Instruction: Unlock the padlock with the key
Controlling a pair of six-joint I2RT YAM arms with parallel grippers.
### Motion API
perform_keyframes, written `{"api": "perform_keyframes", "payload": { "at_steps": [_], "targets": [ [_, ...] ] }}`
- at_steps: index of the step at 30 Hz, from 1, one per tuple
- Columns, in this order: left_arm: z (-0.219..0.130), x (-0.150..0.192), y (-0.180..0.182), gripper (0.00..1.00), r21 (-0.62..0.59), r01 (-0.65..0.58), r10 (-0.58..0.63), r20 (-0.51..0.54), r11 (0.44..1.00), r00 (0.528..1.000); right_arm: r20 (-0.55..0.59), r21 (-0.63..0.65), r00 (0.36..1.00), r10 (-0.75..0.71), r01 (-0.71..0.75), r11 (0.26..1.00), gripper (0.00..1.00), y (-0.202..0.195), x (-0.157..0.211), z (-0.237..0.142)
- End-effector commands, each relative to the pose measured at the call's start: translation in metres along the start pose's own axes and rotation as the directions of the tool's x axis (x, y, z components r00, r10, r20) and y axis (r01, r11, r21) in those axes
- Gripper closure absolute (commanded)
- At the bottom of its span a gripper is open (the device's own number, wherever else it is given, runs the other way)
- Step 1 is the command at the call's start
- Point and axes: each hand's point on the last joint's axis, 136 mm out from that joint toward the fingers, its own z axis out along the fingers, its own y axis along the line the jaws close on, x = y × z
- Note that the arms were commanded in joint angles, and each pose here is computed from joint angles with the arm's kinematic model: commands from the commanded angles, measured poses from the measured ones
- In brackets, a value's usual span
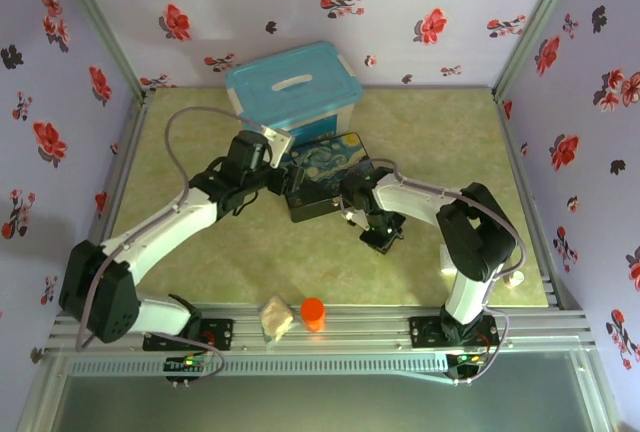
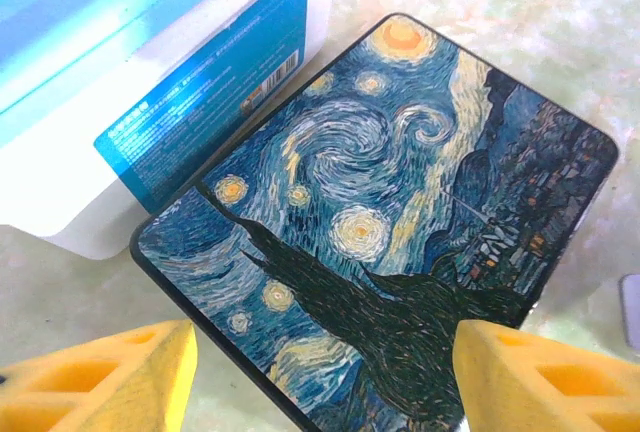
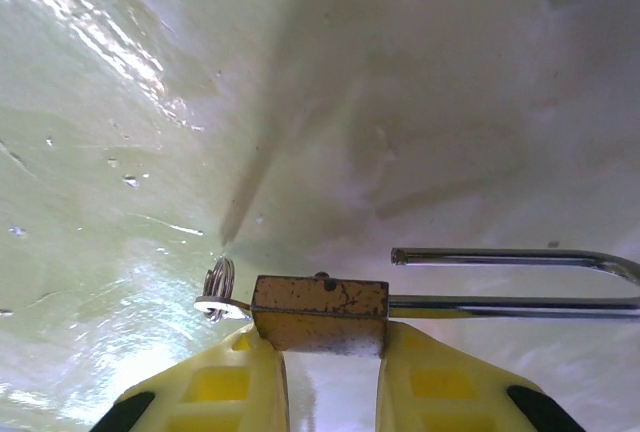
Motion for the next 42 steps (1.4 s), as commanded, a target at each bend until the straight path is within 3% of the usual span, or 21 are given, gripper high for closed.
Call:
{"api": "perform_keyframes", "payload": {
  "at_steps": [1,4,9,13,14,16,17,19,22,24,27,29,31,35,42],
  "targets": [
    [-0.01,0.004,-0.002,0.31,0.021,0.035,-0.036,0.022,0.999,0.999,-0.031,0.025,0.991,-0.128,0.129,0.991,0.78,-0.007,0.013,0.008],
    [-0.014,0.009,-0.003,0.31,0.03,0.047,-0.048,0.028,0.998,0.998,-0.033,0.036,0.993,-0.114,0.115,0.993,0.76,-0.018,0.018,0.018],
    [-0.013,0.015,-0.004,0.31,0.041,0.066,-0.068,0.036,0.997,0.997,-0.033,0.051,0.989,-0.141,0.143,0.988,0.64,-0.023,0.016,0.027],
    [-0.012,0.016,-0.006,0.31,0.052,0.069,-0.071,0.031,0.996,0.997,0.026,0.071,0.99,-0.139,0.136,0.988,0.46,-0.025,0.012,0.014],
    [-0.012,0.016,-0.006,0.31,0.054,0.071,-0.072,0.032,0.996,0.997,0.045,0.037,0.99,-0.137,0.135,0.99,0.34,-0.019,0.012,0.009],
    [-0.013,0.016,-0.006,0.31,0.056,0.074,-0.076,0.036,0.996,0.996,0.075,0.005,0.99,-0.121,0.121,0.993,0.28,-0.012,0.014,0.0],
    [-0.014,0.015,-0.007,0.31,0.059,0.076,-0.078,0.041,0.995,0.996,0.102,0.018,0.989,-0.104,0.103,0.995,0.15,-0.014,0.013,-0.006],
    [-0.015,0.016,-0.007,0.31,0.063,0.083,-0.086,0.043,0.995,0.995,0.164,0.069,0.983,-0.076,0.065,0.995,0.07,-0.021,0.012,-0.017],
    [-0.017,0.016,-0.008,0.3,0.069,0.091,-0.095,0.05,0.993,0.994,0.3,0.115,0.954,-0.018,-0.018,0.993,0.05,-0.029,0.006,-0.042],
    [-0.018,0.018,-0.008,0.29,0.069,0.108,-0.111,0.048,0.992,0.993,0.417,0.118,0.908,0.034,-0.091,0.989,0.01,-0.032,0.001,-0.065],
    [-0.019,0.021,-0.006,0.27,0.062,0.176,-0.178,0.033,0.982,0.983,0.603,0.042,0.758,0.249,-0.342,0.939,0.0,-0.046,-0.008,-0.101],
    [-0.022,0.025,-0.004,0.26,0.051,0.247,-0.249,0.018,0.968,0.968,0.641,-0.076,0.61,0.467,-0.555,0.828,0.0,-0.06,-0.006,-0.112],
    [-0.025,0.03,-0.004,0.25,0.051,0.306,-0.307,0.016,0.951,0.952,0.579,-0.17,0.502,0.642,-0.696,0.697,0.01,-0.065,0.003,-0.103],
    [-0.033,0.045,0.0,0.23,0.034,0.373,-0.374,0.013,0.927,0.927,0.418,-0.198,0.469,0.778,-0.789,0.582,0.01,-0.048,0.014,-0.055],
    [-0.035,0.073,0.002,0.23,0.014,0.392,-0.391,-0.024,0.92,0.92,0.406,-0.195,0.37,0.836,-0.858,0.475,0.12,-0.047,0.022,-0.011]
  ]
}}
